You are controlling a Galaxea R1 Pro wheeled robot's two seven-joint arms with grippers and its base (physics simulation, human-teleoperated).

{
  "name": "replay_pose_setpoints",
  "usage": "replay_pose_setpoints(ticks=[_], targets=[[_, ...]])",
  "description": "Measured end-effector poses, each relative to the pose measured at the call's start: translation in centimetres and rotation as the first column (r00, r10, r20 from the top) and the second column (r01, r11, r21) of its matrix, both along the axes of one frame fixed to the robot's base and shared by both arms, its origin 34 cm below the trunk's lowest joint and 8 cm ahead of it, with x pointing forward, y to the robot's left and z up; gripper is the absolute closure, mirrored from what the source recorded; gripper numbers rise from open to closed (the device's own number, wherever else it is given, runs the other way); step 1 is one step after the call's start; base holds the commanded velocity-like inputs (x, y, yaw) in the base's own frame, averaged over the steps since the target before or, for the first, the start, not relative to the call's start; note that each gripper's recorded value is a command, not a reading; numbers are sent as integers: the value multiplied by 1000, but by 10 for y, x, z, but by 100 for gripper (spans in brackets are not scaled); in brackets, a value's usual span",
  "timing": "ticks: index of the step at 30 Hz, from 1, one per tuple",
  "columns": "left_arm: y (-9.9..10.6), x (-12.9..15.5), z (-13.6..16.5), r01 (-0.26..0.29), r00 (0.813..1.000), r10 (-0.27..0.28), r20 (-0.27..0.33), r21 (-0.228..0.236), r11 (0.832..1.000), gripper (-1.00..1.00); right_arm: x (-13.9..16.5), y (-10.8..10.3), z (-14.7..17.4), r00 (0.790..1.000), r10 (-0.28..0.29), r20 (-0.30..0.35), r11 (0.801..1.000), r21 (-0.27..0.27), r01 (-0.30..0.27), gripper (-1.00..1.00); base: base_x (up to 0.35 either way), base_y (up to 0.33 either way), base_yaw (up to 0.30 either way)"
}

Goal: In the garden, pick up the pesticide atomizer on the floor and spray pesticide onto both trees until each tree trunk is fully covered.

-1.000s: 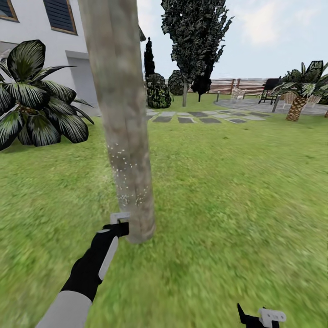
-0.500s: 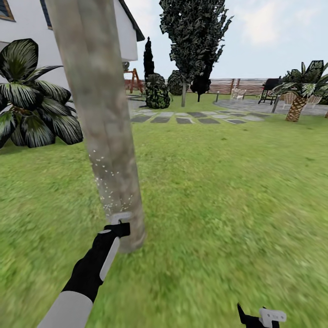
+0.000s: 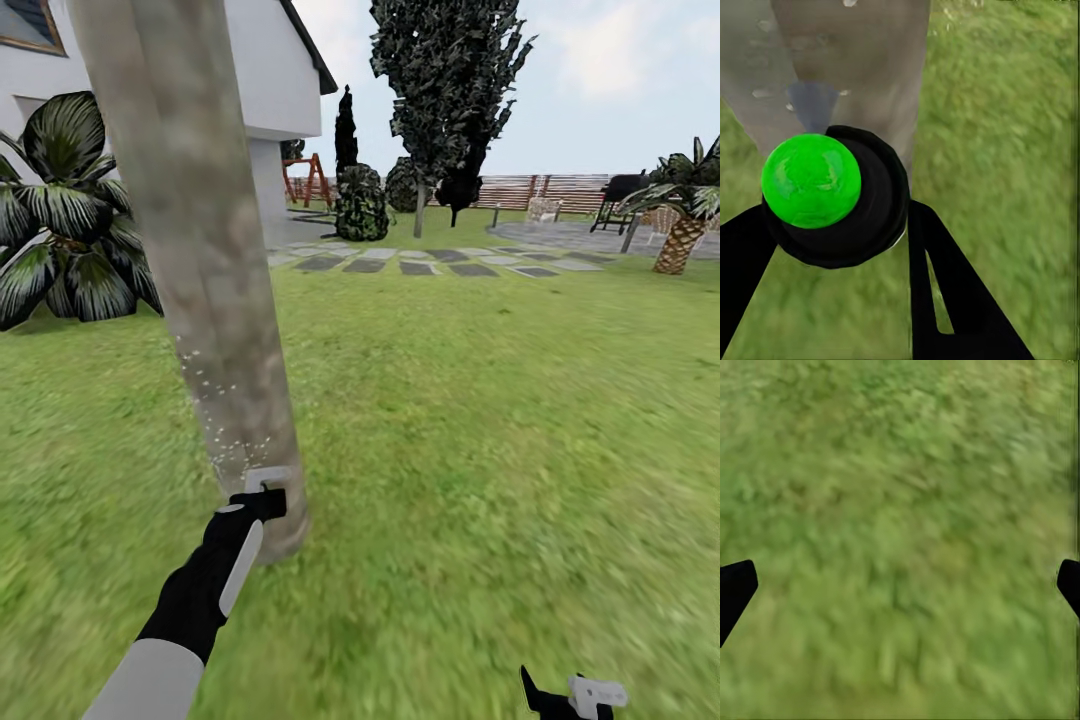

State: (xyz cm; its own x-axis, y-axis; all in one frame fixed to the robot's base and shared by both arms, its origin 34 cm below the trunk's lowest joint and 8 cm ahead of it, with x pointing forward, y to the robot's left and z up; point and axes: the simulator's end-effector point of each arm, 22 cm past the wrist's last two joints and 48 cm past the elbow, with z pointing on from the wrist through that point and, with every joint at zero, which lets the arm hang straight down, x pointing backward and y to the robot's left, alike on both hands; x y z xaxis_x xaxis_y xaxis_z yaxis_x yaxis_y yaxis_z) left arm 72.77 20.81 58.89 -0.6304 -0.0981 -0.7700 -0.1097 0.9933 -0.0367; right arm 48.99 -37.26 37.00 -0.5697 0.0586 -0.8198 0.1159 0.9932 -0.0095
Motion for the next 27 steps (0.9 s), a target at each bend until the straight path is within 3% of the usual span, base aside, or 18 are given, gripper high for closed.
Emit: replay_pose_setpoints(ticks=[9,27], targets=[[0,0,0,0,1000,0,0,0,1000,100,0,0,0,1000,0,0,1000,0,0,-100,31,-273,25],[0,0,4,0,1000,0,6,0,1000,100,2,0,2,1000,0,6,1000,0,0,-100,0,-275,253]])
